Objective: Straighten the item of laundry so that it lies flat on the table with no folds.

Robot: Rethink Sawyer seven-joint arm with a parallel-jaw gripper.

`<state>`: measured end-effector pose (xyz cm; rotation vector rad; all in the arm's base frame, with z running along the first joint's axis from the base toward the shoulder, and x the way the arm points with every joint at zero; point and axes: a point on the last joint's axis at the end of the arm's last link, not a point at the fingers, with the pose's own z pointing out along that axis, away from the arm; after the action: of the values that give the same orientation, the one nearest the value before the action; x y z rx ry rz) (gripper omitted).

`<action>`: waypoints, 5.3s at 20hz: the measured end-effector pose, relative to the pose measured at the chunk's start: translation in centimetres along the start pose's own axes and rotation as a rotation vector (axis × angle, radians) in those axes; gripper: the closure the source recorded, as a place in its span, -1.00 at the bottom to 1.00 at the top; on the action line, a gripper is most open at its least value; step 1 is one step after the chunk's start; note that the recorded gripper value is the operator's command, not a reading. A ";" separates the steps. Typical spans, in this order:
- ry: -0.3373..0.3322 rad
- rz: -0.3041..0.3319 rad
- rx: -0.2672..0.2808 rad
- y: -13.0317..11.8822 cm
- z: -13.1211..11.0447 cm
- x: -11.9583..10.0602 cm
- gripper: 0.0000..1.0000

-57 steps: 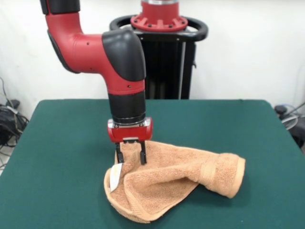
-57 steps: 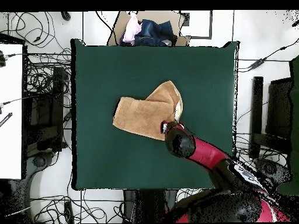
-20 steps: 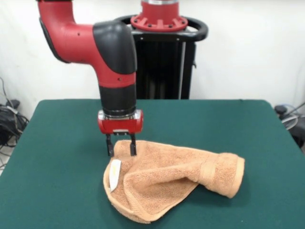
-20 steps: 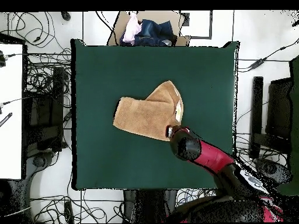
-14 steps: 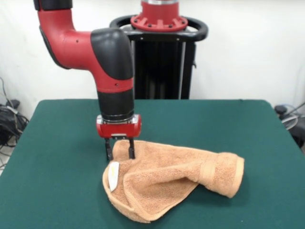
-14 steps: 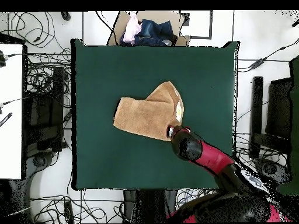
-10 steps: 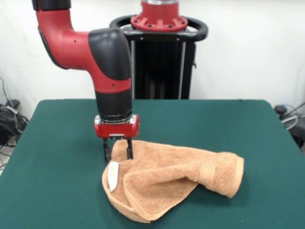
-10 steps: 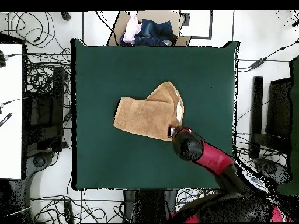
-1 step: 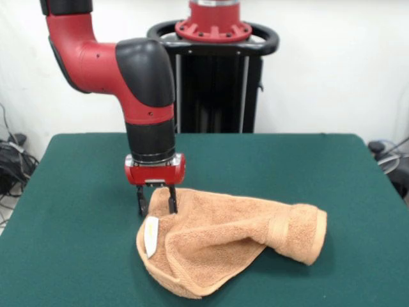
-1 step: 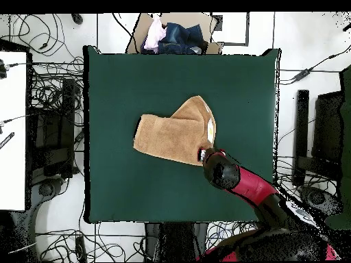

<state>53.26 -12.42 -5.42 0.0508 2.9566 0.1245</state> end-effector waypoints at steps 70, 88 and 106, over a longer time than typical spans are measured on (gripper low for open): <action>-0.064 0.044 0.028 0.0 -0.9 6.6 -1.00; -0.086 0.015 0.033 -0.6 -0.8 6.5 1.00; -0.092 0.012 0.022 -1.0 -0.8 6.7 1.00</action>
<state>46.46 -13.18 -5.91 0.0759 2.8660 0.0882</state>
